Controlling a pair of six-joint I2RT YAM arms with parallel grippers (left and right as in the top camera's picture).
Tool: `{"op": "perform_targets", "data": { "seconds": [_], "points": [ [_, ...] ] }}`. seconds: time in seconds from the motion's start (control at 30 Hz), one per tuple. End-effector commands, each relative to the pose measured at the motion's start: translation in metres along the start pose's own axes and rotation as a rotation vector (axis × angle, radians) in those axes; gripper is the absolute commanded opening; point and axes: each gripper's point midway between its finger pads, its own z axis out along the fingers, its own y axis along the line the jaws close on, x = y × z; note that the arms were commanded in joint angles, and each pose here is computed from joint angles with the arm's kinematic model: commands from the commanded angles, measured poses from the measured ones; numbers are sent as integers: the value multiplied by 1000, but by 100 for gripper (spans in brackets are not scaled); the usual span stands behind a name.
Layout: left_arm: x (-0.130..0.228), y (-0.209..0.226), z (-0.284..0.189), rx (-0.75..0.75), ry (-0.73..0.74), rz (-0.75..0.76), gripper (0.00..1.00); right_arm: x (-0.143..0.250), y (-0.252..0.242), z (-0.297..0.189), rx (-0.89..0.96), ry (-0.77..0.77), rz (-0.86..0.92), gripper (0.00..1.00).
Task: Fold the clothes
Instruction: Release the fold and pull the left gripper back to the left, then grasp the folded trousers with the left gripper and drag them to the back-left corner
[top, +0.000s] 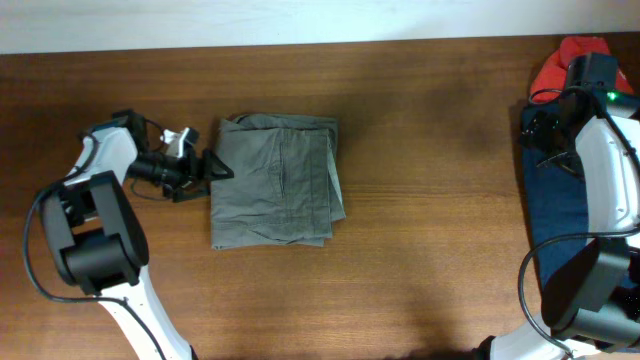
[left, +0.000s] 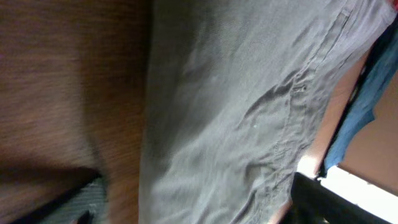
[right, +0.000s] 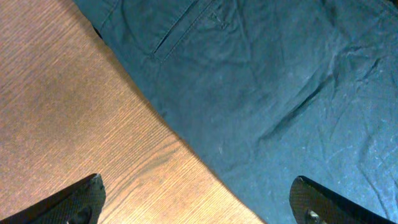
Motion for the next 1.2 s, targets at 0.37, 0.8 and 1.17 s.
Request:
{"op": "perform_targets", "data": {
  "seconds": [0.37, 0.8, 1.17],
  "points": [
    [-59, 69, -18, -47, -263, -272, 1, -4, -4, -4, 8, -17, 12, 98],
    [-49, 244, -192, -9, -805, -831, 21, -4, -4, -4, 8, -17, 12, 99],
    [-135, 145, -91, -197, -792, -788, 3, -4, -4, -4, 8, -17, 12, 98]
  ]
}}
